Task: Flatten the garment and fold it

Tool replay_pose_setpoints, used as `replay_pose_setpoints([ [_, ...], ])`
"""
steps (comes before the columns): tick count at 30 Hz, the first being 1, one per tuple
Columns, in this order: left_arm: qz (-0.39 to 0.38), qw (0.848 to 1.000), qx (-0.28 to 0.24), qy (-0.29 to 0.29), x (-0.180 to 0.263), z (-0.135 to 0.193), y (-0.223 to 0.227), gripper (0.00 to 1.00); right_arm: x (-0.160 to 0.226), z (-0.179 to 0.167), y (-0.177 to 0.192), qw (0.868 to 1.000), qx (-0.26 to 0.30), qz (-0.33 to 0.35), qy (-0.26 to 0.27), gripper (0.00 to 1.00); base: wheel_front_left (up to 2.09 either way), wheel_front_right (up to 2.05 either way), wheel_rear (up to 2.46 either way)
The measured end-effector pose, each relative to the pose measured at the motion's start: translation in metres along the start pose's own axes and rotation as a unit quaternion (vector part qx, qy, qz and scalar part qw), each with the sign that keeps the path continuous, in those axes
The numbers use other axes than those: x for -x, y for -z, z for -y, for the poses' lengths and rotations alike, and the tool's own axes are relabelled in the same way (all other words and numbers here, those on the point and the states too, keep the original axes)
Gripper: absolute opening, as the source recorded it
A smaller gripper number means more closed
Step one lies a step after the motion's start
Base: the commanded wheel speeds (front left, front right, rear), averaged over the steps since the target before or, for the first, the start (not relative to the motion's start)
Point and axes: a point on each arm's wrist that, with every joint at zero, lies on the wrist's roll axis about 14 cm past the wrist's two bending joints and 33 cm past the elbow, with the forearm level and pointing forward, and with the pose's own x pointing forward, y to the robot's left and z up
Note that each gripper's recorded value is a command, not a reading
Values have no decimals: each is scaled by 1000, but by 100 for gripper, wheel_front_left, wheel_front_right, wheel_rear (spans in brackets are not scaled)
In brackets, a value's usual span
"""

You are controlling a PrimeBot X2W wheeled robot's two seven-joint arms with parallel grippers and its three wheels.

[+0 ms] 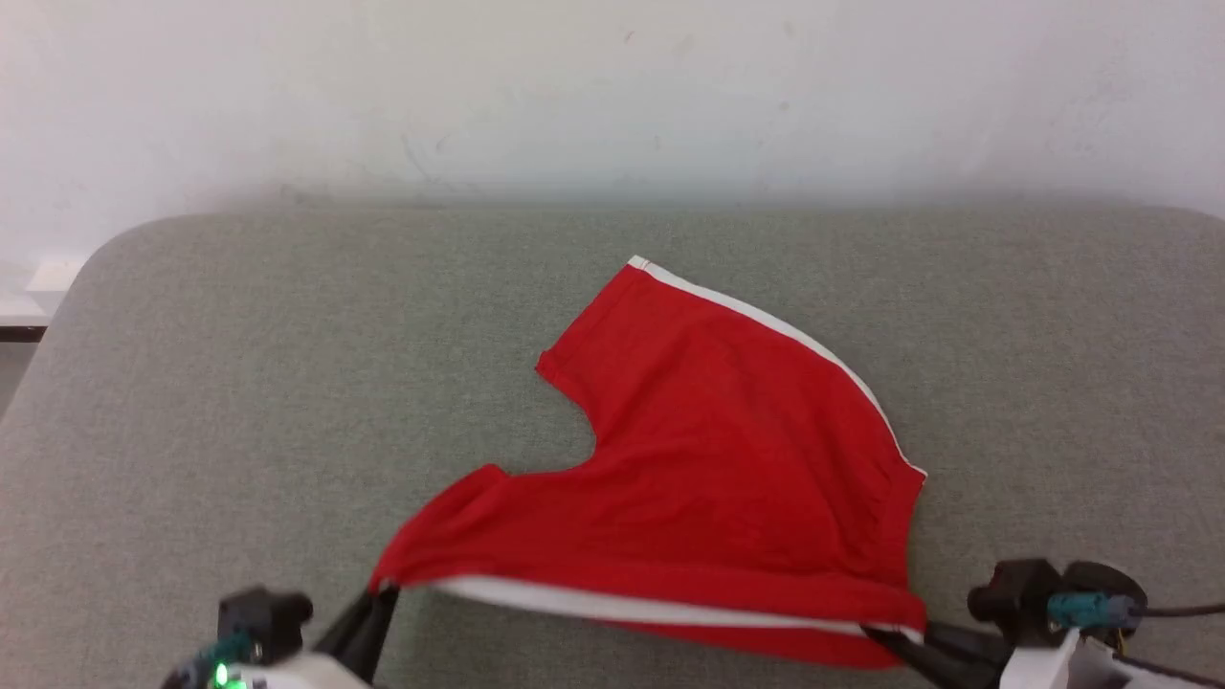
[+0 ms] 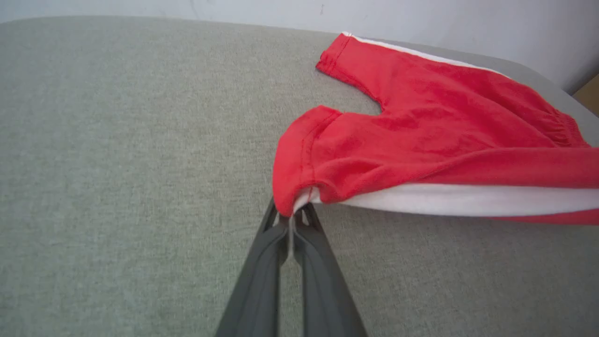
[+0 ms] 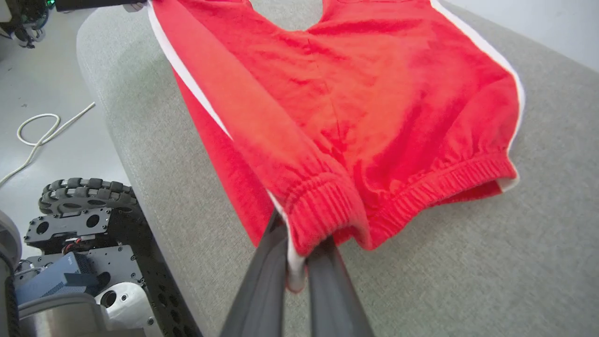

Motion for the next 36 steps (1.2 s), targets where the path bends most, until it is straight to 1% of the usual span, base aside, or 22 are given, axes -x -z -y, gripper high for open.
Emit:
replay_pose_setpoints([
  [3, 37, 999, -24, 13, -17, 3, -32, 0, -3, 8, -20, 999, 7, 32, 16, 0, 0, 0, 0],
  [7, 68, 995, -51, 49, -45, 17, -69, 0, -3, 23, -36, 997, 8, 60, 43, 0, 0, 0, 0],
  [10, 80, 991, -77, 72, -69, 28, -91, 0, -4, 38, -45, 995, 5, 77, 66, 0, 0, 0, 0],
  [13, 85, 988, -91, 92, -96, 38, -110, 0, -8, 50, -51, 992, -3, 90, 83, 0, 0, 0, 0],
  [17, 78, 986, -102, 108, -134, 45, -126, 0, -17, 68, -48, 991, -9, 83, 105, 0, 0, 0, 0],
  [21, 51, 983, -129, 121, -174, 50, -129, 0, -31, 91, -50, 988, -13, 84, 130, 0, 0, 0, 0],
  [24, 32, 980, -149, 127, -203, 52, -125, 0, -42, 106, -47, 987, -12, 71, 142, 0, 0, 0, 0],
  [27, 17, 980, -153, 126, -229, 52, -120, 0, -49, 123, -41, 985, -19, 62, 160, 0, 0, 0, 0],
  [31, -11, 980, -152, 131, -258, 56, -103, 0, -53, 142, -27, 982, -27, 39, 184, 0, 0, 0, 0],
  [36, -73, 974, -162, 142, -281, 62, -62, 0, -54, 149, -2, 980, -42, 1, 196, 0, 0, 0, 0],
])
